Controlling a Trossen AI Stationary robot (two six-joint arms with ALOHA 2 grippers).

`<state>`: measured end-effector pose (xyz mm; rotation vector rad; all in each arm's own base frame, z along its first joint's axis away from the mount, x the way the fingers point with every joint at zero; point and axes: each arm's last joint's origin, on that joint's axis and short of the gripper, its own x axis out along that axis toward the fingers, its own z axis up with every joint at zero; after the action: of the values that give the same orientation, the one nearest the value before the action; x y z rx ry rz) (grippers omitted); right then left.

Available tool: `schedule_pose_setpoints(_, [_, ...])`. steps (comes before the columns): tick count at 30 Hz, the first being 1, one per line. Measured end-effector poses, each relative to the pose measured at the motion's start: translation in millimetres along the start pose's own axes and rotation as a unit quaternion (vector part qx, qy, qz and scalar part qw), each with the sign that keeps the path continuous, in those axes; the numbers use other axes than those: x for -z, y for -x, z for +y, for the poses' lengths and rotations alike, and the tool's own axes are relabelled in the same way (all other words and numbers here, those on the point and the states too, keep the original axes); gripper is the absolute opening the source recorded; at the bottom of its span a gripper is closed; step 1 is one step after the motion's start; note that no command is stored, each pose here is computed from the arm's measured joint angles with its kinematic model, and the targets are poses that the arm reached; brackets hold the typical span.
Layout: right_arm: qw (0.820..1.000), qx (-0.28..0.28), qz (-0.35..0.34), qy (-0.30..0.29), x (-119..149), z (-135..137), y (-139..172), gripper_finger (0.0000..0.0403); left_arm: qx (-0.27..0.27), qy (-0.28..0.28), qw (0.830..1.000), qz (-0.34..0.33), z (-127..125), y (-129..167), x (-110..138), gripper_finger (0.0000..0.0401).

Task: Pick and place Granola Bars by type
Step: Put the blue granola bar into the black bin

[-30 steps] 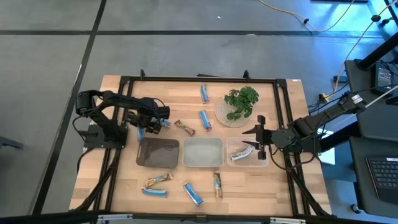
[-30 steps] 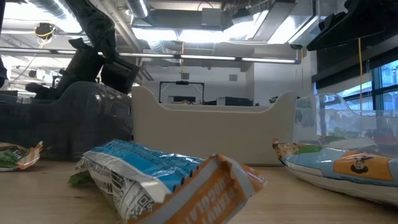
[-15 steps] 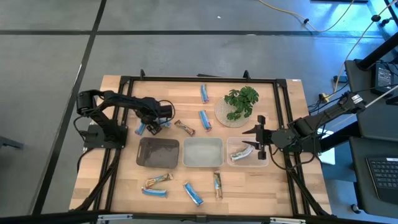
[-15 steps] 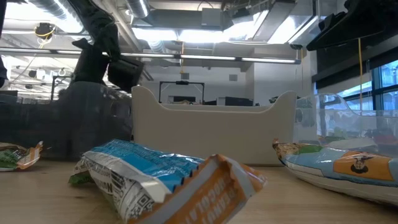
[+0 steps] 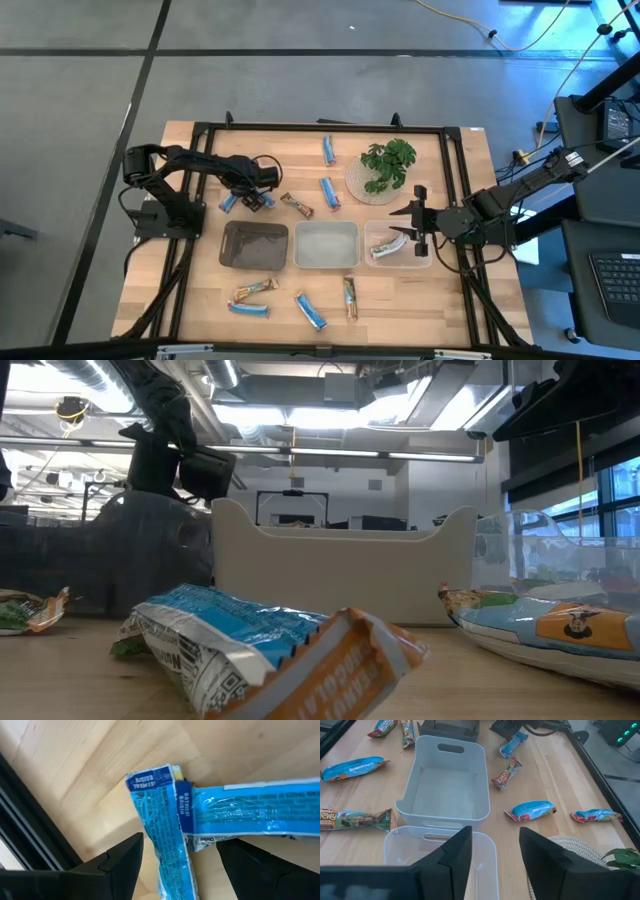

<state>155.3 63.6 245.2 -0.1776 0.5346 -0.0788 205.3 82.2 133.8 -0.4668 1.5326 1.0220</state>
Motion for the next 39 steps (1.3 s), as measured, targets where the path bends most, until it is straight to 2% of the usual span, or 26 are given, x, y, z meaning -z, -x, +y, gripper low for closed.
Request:
schedule_pose_setpoints(4, [1.000, 0.000, 0.000, 0.000, 0, 0, 0, 0.0168, -0.009, 0.044, 0.999, -0.008, 1, 0, -1, 0.0254])
schedule_pose_setpoints(8, [1.000, 0.000, 0.000, 0.000, 0, 0, 0, 0.0168, -0.012, 0.065, 0.998, -0.008, 1, 0, -1, 0.0254])
schedule_pose_setpoints(16, [1.000, 0.000, 0.000, 0.000, 0, 0, 0, 0.0168, -0.012, 0.073, 0.997, 0.025, 7, -2, 0, 0.0254])
schedule_pose_setpoints(23, [1.000, 0.000, 0.000, 0.001, 0, 0, 0, 0.0168, 0.029, 0.097, 0.993, 0.053, 16, -10, -4, 0.0241])
schedule_pose_setpoints(28, [1.000, 0.000, 0.000, 0.010, 0, 0, 0, 0.0168, 0.036, 0.098, 0.993, 0.052, 16, -11, -6, 0.0207])
schedule_pose_setpoints(39, [1.000, 0.000, 0.000, 0.012, 0, 0, 0, 0.0168, 0.047, 0.085, 0.994, 0.055, 15, -11, -6, 0.0093])
